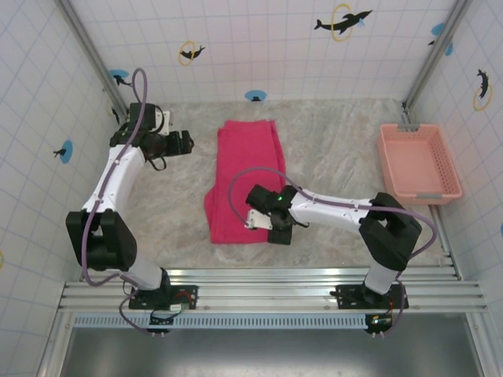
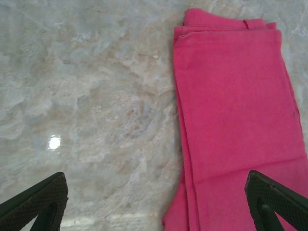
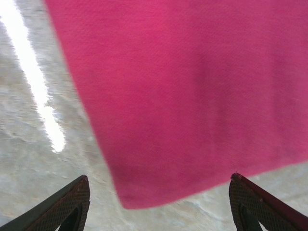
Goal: Roll up the long pants
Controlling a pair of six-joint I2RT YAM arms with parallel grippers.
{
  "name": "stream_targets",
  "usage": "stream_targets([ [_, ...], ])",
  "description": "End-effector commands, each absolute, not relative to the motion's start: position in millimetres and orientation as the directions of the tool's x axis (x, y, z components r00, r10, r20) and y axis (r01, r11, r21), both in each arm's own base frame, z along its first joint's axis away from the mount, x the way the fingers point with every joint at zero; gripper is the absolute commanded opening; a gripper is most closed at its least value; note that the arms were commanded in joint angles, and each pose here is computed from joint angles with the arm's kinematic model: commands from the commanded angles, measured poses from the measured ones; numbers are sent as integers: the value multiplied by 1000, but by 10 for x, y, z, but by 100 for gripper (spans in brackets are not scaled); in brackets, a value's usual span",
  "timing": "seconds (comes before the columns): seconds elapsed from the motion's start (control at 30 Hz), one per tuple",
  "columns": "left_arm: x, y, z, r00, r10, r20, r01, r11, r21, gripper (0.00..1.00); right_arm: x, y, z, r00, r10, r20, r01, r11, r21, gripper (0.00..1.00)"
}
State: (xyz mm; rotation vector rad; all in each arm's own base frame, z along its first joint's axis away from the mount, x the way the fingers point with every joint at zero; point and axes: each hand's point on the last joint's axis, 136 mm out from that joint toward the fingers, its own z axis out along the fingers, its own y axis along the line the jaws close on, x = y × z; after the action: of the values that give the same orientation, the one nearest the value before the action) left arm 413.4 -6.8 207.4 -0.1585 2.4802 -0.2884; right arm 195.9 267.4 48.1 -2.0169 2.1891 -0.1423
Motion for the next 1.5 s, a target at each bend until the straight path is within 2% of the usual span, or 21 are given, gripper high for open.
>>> stream_targets([
  [0.0, 3988, -3, 2187, -797, -137, -588, -34, 983, -183, 94, 1886, 2840, 483, -37, -992, -121, -982, 58, -178, 76],
  [0.23, 3841, -5, 2117, -828, -71, -557, -9, 994, -113, 94, 1898, 2932, 295, -1, -996, -89, -973, 21, -228, 73],
  [0.33, 3800, -32, 2101, -835, -45, -548, 6, 996, -92, 94, 1935, 3030, 231, -11, -996, -85, -978, 29, -207, 59],
  [0.43, 3719, -49, 1958, -859, -38, -511, 10, 996, -90, 94, 1924, 3104, 145, -11, -997, -74, -986, 23, -165, 52],
  [0.53, 3705, -54, 1926, -865, -28, -502, 18, 996, -87, 94, 1910, 3163, 96, -20, -998, -62, -993, 27, -114, 37],
  [0.6, 3697, -60, 1904, -871, -17, -491, 25, 997, -79, 93, 1887, 3187, 141, -19, -998, -62, -996, 24, -90, 27],
  [0.73, 3669, -86, 1871, -877, 57, -477, 76, 997, -21, 92, 1714, 3220, 475, -38, -993, -109, -998, 32, 49, 17],
  [0.97, 3589, -182, 1795, -882, 217, -418, 197, 976, 91, 91, 1508, 3457, 1194, -273, -943, -188, -846, 143, 514, 16],
  [1.13, 3580, -270, 1789, -880, 243, -408, 225, 970, 92, 91, 1759, 3603, 1236, -428, -894, -136, -694, 228, 683, 16],
  [1.2, 3568, -278, 1777, -883, 243, -401, 224, 970, 93, 91, 1852, 3517, 1173, -392, -910, -137, -757, 234, 610, 19],
  [1.27, 3570, -275, 1775, -883, 247, -400, 226, 969, 100, 91, 1956, 3357, 1062, -311, -938, -150, -881, 226, 417, 23],
  [1.3, 3639, -278, 1892, -869, 247, -429, 223, 969, 106, 91, 1968, 3247, 975, -279, -949, -147, -918, 219, 331, 29],
  [1.37, 3671, -272, 1898, -865, 249, -435, 222, 968, 113, 92, 1965, 3049, 803, -212, -970, -121, -964, 187, 189, 33],
  [1.47, 3719, -272, 1903, -862, 246, -443, 218, 969, 115, 94, 1948, 2868, 615, -175, -980, -93, -982, 166, 90, 40],
])
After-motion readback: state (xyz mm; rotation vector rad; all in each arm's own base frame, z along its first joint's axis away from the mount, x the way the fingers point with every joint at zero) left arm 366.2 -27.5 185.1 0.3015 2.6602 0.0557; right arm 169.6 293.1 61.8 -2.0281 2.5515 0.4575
